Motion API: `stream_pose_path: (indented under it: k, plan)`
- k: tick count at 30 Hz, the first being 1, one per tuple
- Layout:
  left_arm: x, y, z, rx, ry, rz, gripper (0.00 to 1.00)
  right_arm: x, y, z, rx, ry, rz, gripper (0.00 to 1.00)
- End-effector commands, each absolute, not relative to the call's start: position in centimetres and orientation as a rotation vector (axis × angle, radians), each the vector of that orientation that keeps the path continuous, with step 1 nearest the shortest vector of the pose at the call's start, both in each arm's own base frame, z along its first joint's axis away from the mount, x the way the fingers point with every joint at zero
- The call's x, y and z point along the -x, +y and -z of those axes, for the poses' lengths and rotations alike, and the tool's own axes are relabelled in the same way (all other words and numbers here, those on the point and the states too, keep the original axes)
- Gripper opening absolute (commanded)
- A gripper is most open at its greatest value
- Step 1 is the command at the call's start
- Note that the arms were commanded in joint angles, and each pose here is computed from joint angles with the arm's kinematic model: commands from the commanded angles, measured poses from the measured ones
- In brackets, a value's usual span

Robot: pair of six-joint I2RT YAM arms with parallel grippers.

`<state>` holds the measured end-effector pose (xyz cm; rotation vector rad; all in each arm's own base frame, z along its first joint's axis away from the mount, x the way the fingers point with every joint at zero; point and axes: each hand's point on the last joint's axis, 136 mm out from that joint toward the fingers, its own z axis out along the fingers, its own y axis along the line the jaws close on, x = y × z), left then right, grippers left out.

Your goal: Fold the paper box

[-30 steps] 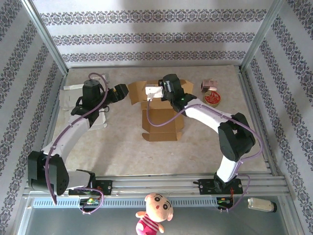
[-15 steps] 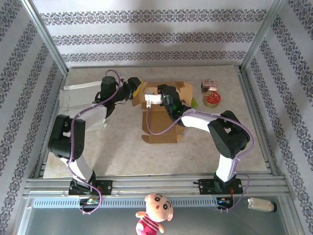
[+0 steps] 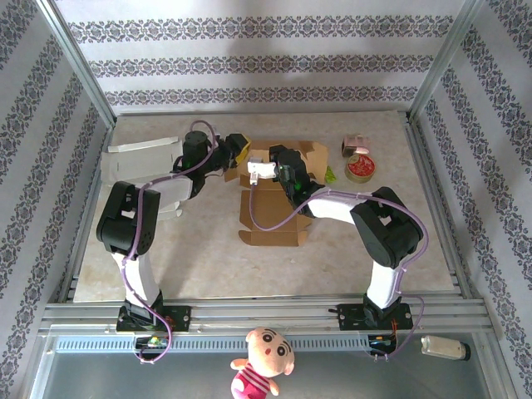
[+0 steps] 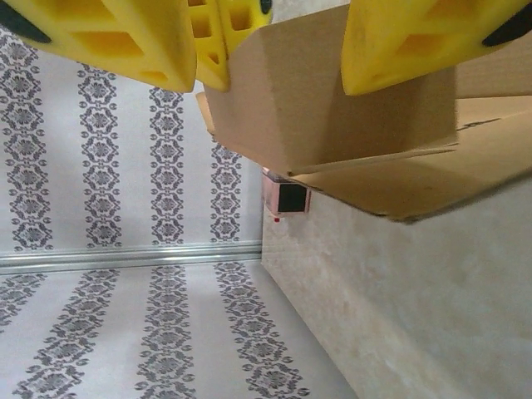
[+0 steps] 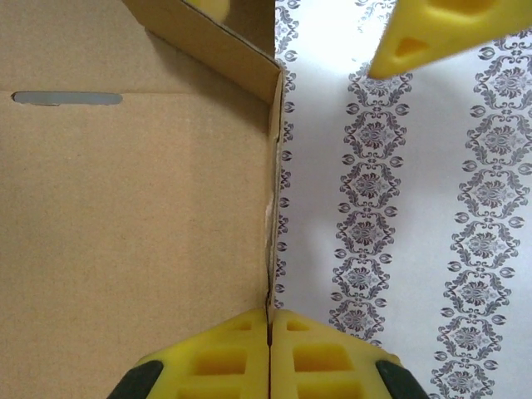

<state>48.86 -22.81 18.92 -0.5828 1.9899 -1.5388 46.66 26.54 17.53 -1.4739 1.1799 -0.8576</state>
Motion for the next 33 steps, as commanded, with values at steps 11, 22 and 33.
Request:
stream_pose_path:
  k: [11, 22, 33]
  plan:
    - [-49.0, -25.9, -19.8, 0.469, 1.972, 1.528, 0.45, -46.5, 27.1, -18.2, 1.412, 1.201, 0.8, 0.07]
    - [-44.7, -18.0, -17.8, 0.268, 2.194, 0.75, 0.55, -46.6, 26.0, -18.2, 1.402, 1.219, 0.809, 0.07]
    - [-40.5, -18.0, -10.5, 0.106, 2.419, 0.688, 0.57, -47.1, 26.1, -17.8, 1.395, 1.226, 0.812, 0.07]
